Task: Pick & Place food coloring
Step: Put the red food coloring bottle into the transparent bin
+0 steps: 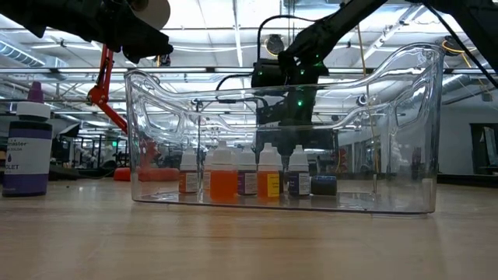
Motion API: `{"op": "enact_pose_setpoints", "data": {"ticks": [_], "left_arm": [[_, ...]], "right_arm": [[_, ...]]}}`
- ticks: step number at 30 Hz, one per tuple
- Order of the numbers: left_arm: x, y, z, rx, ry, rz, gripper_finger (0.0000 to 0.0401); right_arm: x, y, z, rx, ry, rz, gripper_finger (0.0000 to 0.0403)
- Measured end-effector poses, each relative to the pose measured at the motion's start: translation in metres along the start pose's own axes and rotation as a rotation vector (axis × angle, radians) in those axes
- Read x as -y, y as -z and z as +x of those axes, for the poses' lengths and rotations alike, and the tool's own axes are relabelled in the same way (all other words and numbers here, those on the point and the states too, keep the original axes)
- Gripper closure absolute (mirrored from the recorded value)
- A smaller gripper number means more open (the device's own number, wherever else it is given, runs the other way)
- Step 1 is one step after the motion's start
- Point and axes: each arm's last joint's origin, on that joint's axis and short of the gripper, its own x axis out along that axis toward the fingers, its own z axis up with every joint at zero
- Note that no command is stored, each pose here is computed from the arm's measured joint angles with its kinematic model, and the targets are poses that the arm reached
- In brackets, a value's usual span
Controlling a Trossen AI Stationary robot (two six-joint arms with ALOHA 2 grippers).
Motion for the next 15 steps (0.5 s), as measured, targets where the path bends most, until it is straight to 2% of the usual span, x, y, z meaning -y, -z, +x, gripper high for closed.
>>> {"op": "enact_pose_setpoints", "data": {"ticks": [15], "left_arm": [[0.0,0.0,0.0,0.0,0.0,0.0,0.0215]], "right_arm": [[-0.0008,0.0018,0.0063,-0.024,-0.028,-0.002,0.0224]]}}
